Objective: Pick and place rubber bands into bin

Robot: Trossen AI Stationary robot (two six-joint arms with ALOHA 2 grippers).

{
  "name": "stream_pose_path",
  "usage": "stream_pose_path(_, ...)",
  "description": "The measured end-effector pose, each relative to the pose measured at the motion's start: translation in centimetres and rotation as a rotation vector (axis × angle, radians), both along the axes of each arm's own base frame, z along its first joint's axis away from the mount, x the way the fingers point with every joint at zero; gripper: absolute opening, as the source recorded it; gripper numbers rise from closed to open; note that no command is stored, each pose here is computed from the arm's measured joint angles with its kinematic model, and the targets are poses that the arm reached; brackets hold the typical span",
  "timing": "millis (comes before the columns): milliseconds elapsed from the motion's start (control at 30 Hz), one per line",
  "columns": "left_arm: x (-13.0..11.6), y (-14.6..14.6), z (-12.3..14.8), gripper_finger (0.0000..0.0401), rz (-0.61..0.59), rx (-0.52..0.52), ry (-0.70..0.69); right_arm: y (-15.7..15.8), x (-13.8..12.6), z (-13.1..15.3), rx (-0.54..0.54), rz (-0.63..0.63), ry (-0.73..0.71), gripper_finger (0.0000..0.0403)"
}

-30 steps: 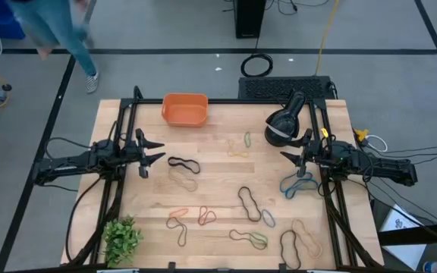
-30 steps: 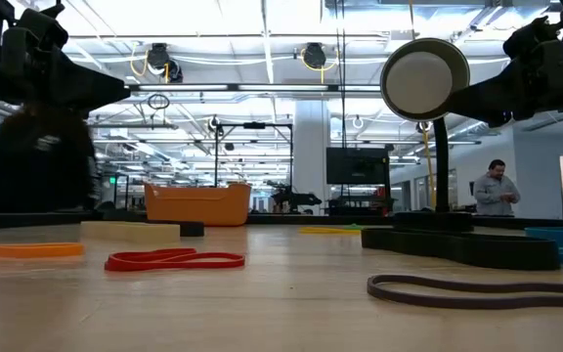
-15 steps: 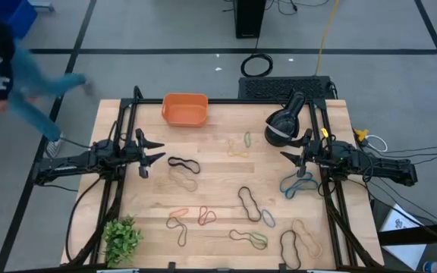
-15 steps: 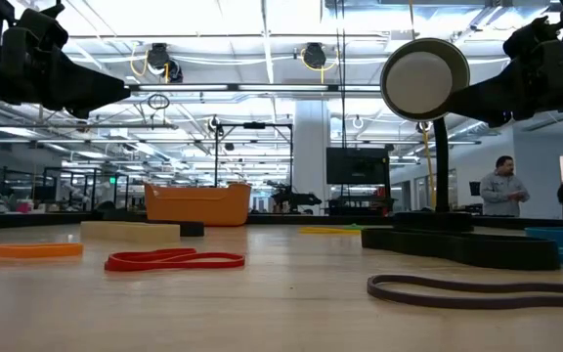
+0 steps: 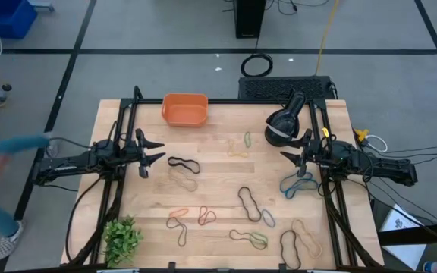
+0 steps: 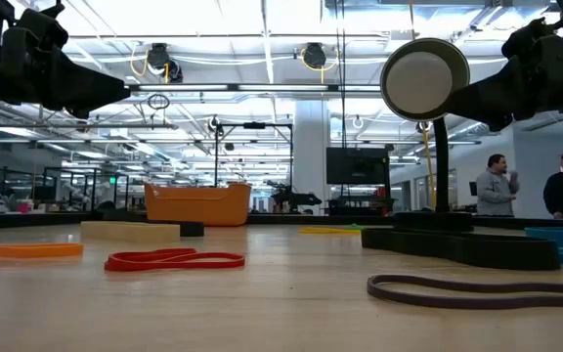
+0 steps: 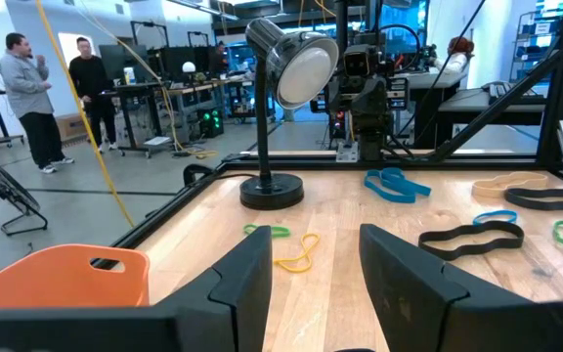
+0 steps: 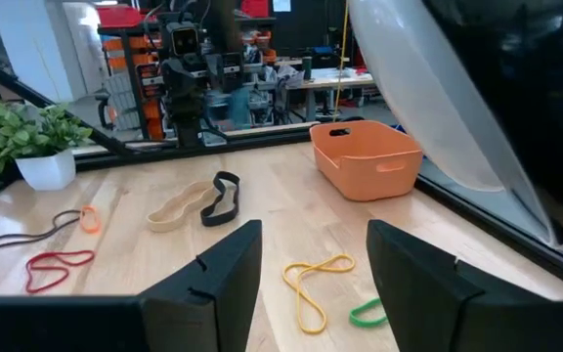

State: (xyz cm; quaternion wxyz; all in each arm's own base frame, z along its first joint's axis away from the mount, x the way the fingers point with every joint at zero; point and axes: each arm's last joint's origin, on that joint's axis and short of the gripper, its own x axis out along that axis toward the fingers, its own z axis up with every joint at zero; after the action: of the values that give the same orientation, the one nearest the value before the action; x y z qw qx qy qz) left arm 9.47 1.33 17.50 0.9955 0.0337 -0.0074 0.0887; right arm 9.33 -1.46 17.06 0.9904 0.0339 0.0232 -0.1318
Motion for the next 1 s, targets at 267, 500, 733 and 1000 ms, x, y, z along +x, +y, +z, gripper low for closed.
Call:
stream_pose_path(267,0.0,0.0,0.0,0.0163,0.000,0.000,0.000,0.0,0.0,0.0,0.017,-0.001,-0.005,0.0183)
stream_pose_path(500,0.0,0.0,0.0,0.0163,0.001,-0.002,-0.001,0.0,0.0,0.0,0.049,-0.003,-0.013,0.0183)
stream_pose_path(733,0.0,0.0,0.8,0.0163,-0.005,-0.077,-0.098,0.0,0.0,0.0,0.052,-0.003,-0.014,0.0183)
stream_pose_path(1000,0.6,0.0,1.2,0.0163,-0.037,-0.148,-0.127,-0.1,0.0,0.1,0.069,-0.043,-0.029,0.0183)
